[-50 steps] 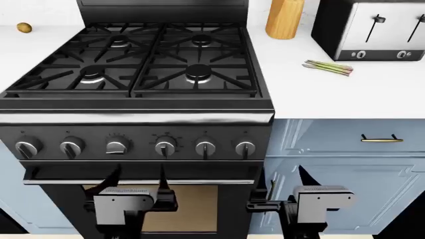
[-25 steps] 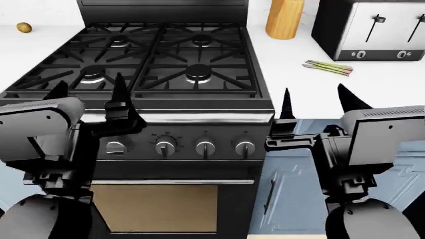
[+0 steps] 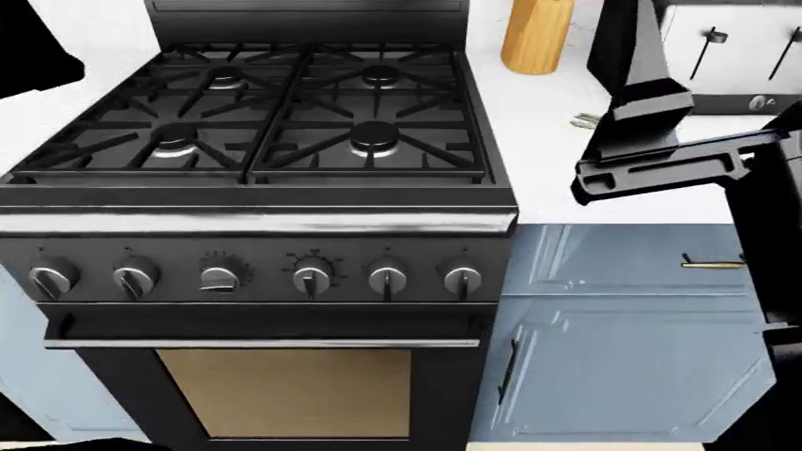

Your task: Close the microwave door

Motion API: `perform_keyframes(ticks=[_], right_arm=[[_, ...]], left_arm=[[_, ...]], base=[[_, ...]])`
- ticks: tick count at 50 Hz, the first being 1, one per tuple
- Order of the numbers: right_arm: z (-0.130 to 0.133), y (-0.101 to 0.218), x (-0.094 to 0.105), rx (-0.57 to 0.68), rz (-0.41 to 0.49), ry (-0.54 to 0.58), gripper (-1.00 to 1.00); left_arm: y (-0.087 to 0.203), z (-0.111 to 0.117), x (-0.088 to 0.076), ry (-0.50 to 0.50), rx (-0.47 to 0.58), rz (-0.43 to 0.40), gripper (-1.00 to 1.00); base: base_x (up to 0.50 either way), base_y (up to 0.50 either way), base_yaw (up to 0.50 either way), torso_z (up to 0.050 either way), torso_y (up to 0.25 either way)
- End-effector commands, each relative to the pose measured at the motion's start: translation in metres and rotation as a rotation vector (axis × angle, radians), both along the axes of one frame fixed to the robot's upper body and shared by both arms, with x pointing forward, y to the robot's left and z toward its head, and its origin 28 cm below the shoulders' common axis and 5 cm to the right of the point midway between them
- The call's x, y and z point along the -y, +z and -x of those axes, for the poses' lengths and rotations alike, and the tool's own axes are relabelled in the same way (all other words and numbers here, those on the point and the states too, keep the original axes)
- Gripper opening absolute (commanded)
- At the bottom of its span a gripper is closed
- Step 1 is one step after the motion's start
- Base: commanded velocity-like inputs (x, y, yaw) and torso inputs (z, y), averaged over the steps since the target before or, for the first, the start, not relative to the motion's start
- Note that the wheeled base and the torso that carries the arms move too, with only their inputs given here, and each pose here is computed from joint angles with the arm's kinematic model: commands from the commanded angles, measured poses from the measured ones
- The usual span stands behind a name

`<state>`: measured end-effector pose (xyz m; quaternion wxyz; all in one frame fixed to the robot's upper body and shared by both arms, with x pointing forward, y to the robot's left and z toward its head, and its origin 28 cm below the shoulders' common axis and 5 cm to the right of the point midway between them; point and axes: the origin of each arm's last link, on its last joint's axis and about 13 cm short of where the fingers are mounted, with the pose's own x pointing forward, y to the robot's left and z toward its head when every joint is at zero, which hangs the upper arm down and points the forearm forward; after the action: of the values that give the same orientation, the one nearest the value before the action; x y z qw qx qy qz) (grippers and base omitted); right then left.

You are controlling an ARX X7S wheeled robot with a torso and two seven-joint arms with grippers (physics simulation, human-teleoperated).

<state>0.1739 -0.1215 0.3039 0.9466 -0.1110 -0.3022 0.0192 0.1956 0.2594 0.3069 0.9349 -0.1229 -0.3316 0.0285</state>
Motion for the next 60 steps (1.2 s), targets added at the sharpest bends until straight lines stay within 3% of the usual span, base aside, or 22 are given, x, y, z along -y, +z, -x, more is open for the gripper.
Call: perform_keyframes(ticks=[1, 60], right_arm=[[0.0314, 0.0303, 0.0086, 0.105, 0.026, -0.043, 1.0], [0.0412, 0.039, 0.0098, 0.158, 0.054, -0.049, 1.0]], left_arm=[[0.0157, 0.0052, -0.0094, 0.035, 0.063, 0.006, 1.0], [0.0197, 0.0151, -0.0091, 0.015, 0.088, 0.008, 1.0]], base=[[0.0, 0.02, 0.0, 0.0, 0.0], [0.07, 0.5, 0.0, 0.0, 0.0]])
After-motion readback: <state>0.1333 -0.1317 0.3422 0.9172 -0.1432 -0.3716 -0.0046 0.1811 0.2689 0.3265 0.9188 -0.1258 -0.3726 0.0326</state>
